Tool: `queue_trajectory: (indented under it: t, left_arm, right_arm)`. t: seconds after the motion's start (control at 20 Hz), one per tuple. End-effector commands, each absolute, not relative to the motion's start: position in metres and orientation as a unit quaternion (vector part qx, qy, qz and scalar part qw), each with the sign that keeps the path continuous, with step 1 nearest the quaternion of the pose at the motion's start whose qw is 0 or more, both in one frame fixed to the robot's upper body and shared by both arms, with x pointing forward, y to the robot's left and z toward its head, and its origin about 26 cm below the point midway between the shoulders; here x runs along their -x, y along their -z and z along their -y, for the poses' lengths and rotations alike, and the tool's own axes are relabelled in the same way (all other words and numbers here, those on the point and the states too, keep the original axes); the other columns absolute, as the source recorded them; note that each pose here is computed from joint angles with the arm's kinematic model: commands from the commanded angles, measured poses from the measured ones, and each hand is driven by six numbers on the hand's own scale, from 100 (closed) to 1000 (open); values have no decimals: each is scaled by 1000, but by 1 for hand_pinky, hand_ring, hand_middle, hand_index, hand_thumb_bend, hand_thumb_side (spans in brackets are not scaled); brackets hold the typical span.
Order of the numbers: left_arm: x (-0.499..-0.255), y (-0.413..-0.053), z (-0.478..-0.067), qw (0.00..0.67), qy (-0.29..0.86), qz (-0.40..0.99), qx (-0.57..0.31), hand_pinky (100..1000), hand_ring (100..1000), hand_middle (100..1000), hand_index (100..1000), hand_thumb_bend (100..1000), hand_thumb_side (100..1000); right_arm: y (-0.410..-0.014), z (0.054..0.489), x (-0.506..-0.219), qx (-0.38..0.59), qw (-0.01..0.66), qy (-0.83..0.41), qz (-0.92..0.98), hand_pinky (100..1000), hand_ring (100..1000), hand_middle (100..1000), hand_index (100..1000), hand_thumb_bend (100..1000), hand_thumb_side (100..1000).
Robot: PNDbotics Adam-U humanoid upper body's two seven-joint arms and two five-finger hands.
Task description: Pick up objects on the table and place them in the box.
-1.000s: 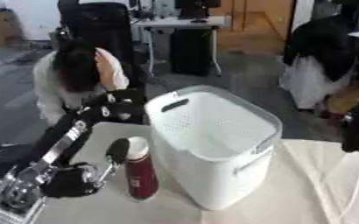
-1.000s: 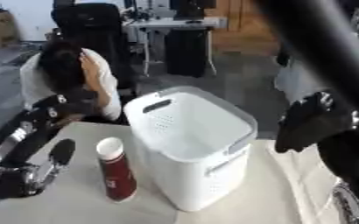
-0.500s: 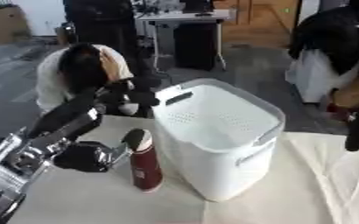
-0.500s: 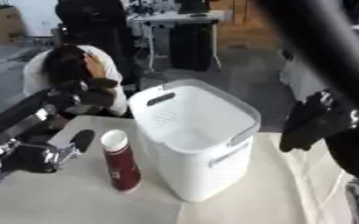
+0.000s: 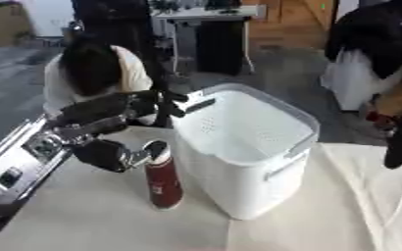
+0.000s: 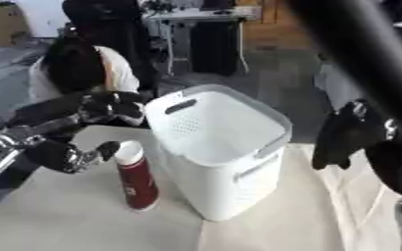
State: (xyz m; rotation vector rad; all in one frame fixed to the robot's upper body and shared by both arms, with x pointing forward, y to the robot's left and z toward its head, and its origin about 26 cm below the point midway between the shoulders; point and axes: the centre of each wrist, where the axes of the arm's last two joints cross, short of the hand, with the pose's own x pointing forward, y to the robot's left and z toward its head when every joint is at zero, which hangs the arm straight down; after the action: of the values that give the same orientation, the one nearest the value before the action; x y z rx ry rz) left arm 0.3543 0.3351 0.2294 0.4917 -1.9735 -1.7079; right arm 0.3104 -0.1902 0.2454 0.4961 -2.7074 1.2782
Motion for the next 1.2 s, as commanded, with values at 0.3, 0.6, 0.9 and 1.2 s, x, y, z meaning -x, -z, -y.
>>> queue_trajectory:
  t: [0.3, 0.6, 0.9, 1.2]
  left_arm:
    - [-366, -234, -352, 258, 645, 696, -181, 1000, 962, 1000, 1000, 454, 1000]
    - [-371, -231, -357, 289, 657, 677, -164, 1000, 1000, 1000, 1000, 411, 1000]
    - [-376, -227, -362, 311, 654, 673, -150, 1000, 1000, 1000, 1000, 368, 1000]
    - [-381, -220, -366, 342, 691, 620, -148, 1000, 1000, 1000, 1000, 316, 1000]
  right_arm:
    - [-253, 190, -309, -148, -36, -480, 864, 110, 392, 457, 645, 100, 978]
    - [-253, 190, -309, -149, -38, -485, 861, 110, 393, 457, 645, 100, 981]
    - [-253, 189, -309, -150, -39, -489, 859, 109, 393, 457, 645, 100, 984]
    - [-253, 189, -309, -151, -40, -491, 857, 109, 393, 457, 645, 100, 985]
